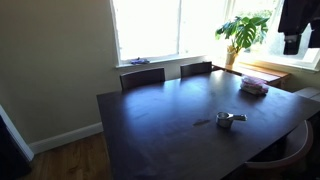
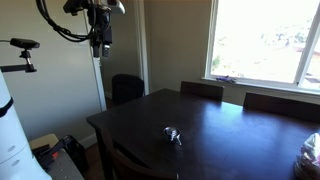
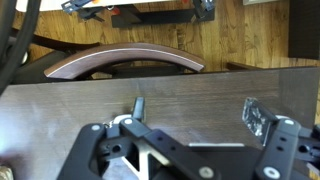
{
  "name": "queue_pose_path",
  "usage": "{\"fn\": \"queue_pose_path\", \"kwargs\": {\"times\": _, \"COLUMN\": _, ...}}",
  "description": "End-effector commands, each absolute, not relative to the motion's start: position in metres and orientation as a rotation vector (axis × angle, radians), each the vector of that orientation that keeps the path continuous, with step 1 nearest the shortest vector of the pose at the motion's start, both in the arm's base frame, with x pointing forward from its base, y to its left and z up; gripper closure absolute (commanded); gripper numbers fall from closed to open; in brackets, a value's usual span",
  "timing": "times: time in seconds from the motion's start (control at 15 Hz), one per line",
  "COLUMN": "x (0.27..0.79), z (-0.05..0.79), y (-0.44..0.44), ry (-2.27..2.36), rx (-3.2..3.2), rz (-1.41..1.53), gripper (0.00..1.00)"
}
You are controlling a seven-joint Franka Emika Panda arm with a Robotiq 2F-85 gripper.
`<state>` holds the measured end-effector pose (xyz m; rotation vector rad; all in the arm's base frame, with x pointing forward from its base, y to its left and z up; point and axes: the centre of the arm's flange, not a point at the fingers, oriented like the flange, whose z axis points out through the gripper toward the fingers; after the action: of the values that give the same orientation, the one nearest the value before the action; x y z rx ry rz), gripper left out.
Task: Separate the pots
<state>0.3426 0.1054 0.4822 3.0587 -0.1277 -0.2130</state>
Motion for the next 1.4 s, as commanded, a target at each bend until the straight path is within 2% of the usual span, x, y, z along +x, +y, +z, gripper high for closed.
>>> {"fn": "queue_pose_path", "kwargs": {"times": 0.0, "x": 0.346, "z": 0.482, "y": 0.097, "ry": -0.099, "rx": 3.061, "rz": -0.164, "gripper": 0.00}}
{"fn": "queue_pose_path", "kwargs": {"times": 0.67, "x": 0.393, "z": 0.457, "y": 0.013, "ry": -0.065, "rx": 3.053, "rz": 0.045, "gripper": 0.00}}
{"fn": "queue_pose_path", "kwargs": {"times": 1.07, "x": 0.424, "z": 0.412, "y": -0.004, "ry": 0.034, "rx": 3.022, "rz": 0.030, "gripper": 0.00}}
{"fn": "queue_pose_path", "kwargs": {"times": 1.33, "x": 0.423, "z": 0.410, "y": 0.001, "ry": 0.016, "rx": 3.037, "rz": -0.007, "gripper": 0.00}}
